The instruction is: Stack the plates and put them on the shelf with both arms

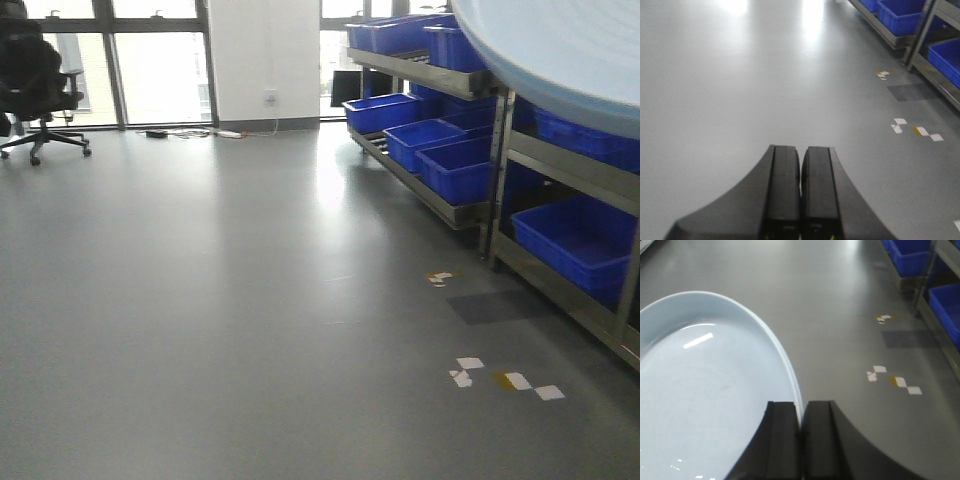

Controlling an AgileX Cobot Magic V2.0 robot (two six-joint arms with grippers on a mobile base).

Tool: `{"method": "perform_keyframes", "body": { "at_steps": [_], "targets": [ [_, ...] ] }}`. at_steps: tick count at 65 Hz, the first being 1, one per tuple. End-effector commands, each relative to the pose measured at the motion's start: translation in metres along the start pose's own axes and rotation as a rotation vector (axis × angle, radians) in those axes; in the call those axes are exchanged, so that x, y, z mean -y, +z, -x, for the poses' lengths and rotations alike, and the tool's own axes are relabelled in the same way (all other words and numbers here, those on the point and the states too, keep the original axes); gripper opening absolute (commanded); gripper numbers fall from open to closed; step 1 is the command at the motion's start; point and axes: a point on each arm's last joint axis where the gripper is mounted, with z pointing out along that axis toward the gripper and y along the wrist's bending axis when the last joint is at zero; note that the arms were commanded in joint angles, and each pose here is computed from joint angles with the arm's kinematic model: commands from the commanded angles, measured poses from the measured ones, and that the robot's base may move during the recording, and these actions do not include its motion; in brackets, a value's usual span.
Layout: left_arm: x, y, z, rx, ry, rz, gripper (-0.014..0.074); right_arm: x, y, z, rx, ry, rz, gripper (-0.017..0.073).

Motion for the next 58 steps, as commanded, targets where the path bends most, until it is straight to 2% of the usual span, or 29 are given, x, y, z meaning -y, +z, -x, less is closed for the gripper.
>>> {"method": "perform_keyframes", "body": {
  "at_steps": [1, 58],
  "targets": [
    [0.0027, -0.0021, 0.0156, 0.096, 0.0, -0.023, 0.0083, -0.0012, -0.0058, 0.0184, 0.128, -0.006, 0.01, 0.0022],
    [0.0027, -0.0021, 0.0156, 0.096, 0.0, -0.023, 0.0083, -0.0012, -0.0055, 0.0184, 0.126, -0.006, 0.009, 0.0022]
  ]
}}
